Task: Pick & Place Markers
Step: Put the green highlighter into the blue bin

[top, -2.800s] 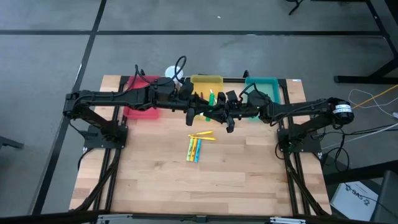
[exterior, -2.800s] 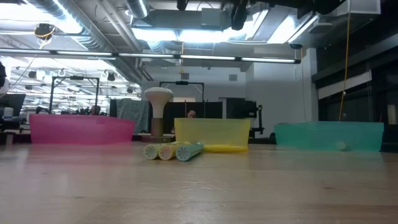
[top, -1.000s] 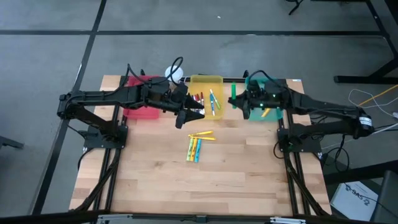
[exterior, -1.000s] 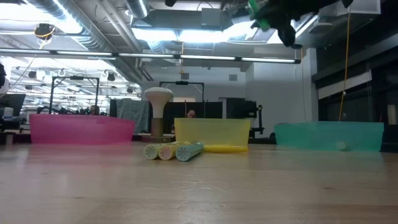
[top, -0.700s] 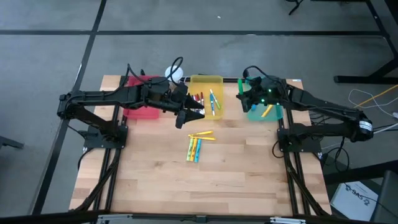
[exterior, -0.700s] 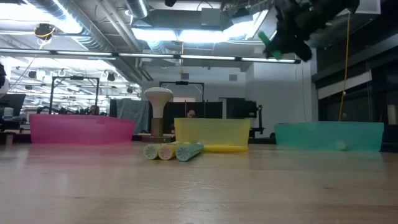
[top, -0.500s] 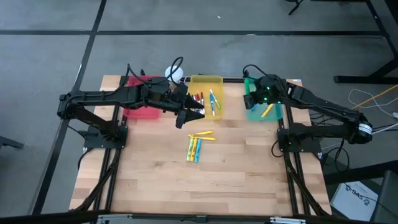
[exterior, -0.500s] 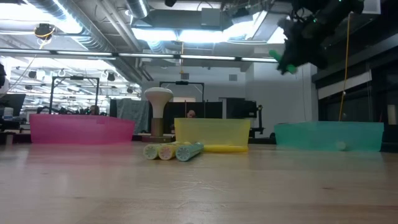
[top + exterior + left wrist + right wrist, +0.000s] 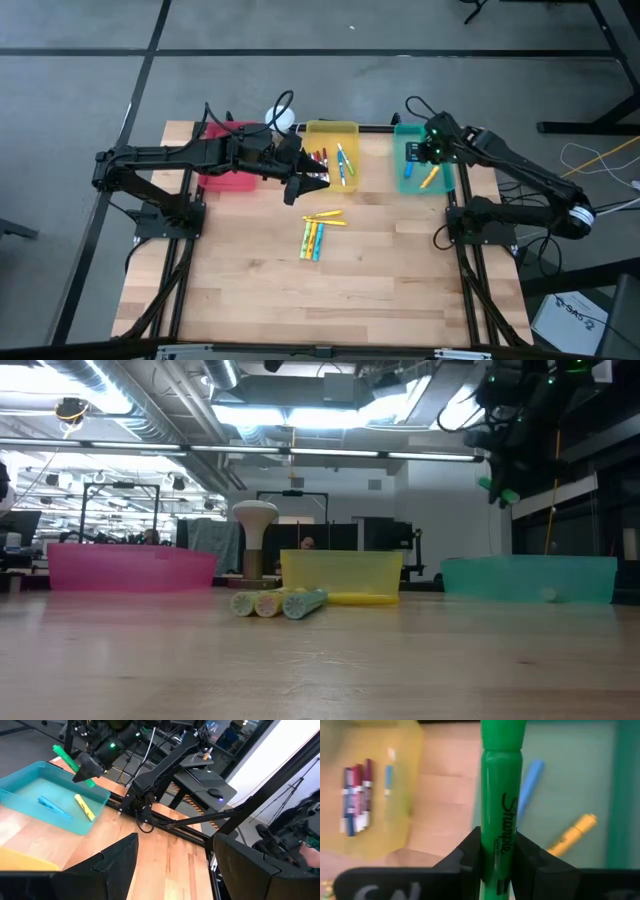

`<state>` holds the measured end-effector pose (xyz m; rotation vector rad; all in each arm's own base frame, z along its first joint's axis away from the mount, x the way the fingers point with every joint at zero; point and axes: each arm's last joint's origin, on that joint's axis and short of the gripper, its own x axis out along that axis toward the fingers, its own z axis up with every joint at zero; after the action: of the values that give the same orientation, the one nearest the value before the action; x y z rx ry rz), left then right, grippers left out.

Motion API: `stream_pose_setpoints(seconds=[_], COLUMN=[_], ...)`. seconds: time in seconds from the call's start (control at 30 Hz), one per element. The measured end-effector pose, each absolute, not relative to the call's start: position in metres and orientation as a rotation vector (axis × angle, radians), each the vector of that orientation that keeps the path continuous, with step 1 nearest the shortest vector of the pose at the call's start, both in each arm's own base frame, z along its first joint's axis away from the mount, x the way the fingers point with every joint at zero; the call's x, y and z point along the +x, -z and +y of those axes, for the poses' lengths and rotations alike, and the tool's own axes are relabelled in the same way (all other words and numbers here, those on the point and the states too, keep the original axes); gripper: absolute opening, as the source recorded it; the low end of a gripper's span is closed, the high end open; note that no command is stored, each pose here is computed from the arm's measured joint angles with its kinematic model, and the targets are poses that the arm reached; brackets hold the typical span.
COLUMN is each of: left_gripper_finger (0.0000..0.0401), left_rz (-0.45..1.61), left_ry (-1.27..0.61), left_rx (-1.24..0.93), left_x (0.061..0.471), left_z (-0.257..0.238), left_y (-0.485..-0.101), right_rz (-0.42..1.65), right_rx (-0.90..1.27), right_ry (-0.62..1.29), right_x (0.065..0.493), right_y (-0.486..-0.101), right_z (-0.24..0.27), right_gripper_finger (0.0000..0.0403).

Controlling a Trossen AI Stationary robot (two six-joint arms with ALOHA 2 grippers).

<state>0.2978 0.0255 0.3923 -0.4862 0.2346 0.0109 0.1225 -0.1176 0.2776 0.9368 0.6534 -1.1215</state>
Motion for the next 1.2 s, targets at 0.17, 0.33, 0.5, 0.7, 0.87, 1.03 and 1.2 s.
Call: stream_pose_setpoints(seconds=[0.17,0.33,0.5,0.7,0.87,1.03,1.2], left_gripper_finger=[0.0253,0.0253,0.0253,0.0253,0.0253,0.0253,0.0253], left_rz=[0.235,0.235,0.235,0.226,0.227,0.228,0.228], left_ry=[-0.011,-0.011,-0.011,-0.009,-0.010,-0.009,-0.010], left_rx=[-0.488,-0.493,-0.494,-0.501,-0.512,-0.512,-0.512], left_x=[0.298,0.298,0.298,0.298,0.298,0.298,0.298], left_z=[0.025,0.025,0.025,0.025,0.025,0.025,0.025], left_y=[-0.392,-0.392,-0.392,-0.393,-0.393,-0.393,-0.393], right_rz=[0.748,0.844,0.923,0.999,1.037,1.045,1.046], right_rx=[1.000,1.019,1.035,1.019,1.024,1.013,1.002], right_ry=[1.186,1.251,1.289,1.322,1.327,1.341,1.331], right_x=[0.120,0.120,0.121,0.123,0.121,0.120,0.120], right_y=[-0.267,-0.257,-0.247,-0.234,-0.226,-0.224,-0.224], right_z=[-0.122,-0.129,-0.135,-0.138,-0.136,-0.135,-0.136], right_gripper_finger=[0.0067,0.0067,0.0067,0.0067,0.0067,0.0069,0.0076])
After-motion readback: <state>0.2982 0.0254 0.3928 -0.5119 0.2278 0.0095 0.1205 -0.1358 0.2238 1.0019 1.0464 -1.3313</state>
